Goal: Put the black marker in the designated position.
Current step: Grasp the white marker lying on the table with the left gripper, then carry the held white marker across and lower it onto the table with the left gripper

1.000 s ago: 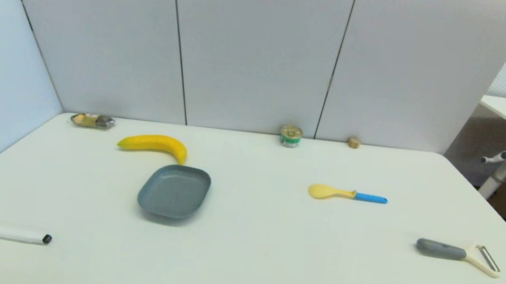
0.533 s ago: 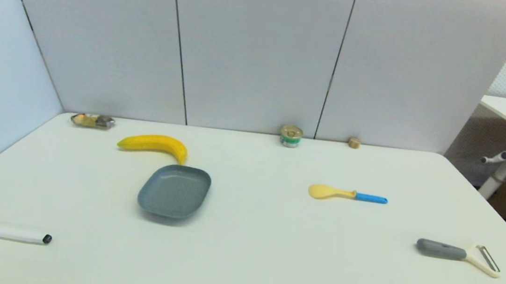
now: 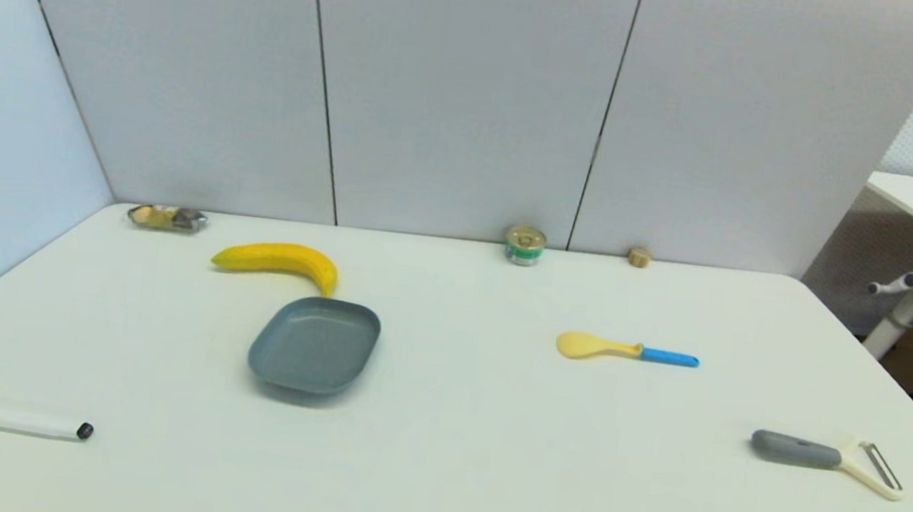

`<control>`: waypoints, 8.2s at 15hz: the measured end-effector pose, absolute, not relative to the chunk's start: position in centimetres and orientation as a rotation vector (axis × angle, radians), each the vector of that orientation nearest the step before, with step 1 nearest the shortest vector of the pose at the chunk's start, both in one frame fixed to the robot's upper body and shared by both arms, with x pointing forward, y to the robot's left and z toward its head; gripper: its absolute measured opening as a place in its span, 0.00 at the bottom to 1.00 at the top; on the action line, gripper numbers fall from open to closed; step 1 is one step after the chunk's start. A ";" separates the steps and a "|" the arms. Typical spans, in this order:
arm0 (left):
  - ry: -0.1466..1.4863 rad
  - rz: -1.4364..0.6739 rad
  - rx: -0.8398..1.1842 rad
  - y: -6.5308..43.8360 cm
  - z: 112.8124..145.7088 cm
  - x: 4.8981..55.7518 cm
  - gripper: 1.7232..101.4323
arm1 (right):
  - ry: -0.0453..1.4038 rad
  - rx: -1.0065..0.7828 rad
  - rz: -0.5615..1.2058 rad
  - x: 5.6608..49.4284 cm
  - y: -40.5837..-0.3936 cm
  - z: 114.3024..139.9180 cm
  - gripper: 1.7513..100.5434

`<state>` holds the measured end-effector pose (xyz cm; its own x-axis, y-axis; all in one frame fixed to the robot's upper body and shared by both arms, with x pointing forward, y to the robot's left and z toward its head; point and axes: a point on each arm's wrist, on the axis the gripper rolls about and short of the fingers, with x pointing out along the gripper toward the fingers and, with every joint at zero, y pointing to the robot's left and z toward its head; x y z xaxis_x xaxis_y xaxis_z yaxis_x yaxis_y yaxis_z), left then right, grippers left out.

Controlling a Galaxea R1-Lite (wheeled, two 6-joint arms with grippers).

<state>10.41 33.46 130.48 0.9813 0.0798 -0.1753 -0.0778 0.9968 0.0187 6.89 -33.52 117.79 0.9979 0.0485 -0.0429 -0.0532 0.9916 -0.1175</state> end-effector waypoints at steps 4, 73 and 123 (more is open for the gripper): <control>0.319 0.193 0.036 34.5 132.3 15.0 0.96 | 0.040 -0.119 0.051 6.9 -33.5 117.8 0.97; 0.506 1.107 -0.468 31.4 119.4 31.1 0.96 | 0.040 -0.119 0.051 6.9 -33.5 117.8 0.97; 0.573 -0.248 0.254 26.4 126.5 33.2 0.10 | 0.040 -0.119 0.051 6.9 -33.5 117.8 0.97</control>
<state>33.18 26.37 126.55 0.8123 -0.1596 -0.5609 0.3000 0.9392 0.1672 6.89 -33.52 117.79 0.9979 0.0485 -0.0429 -0.0532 0.9916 -0.1175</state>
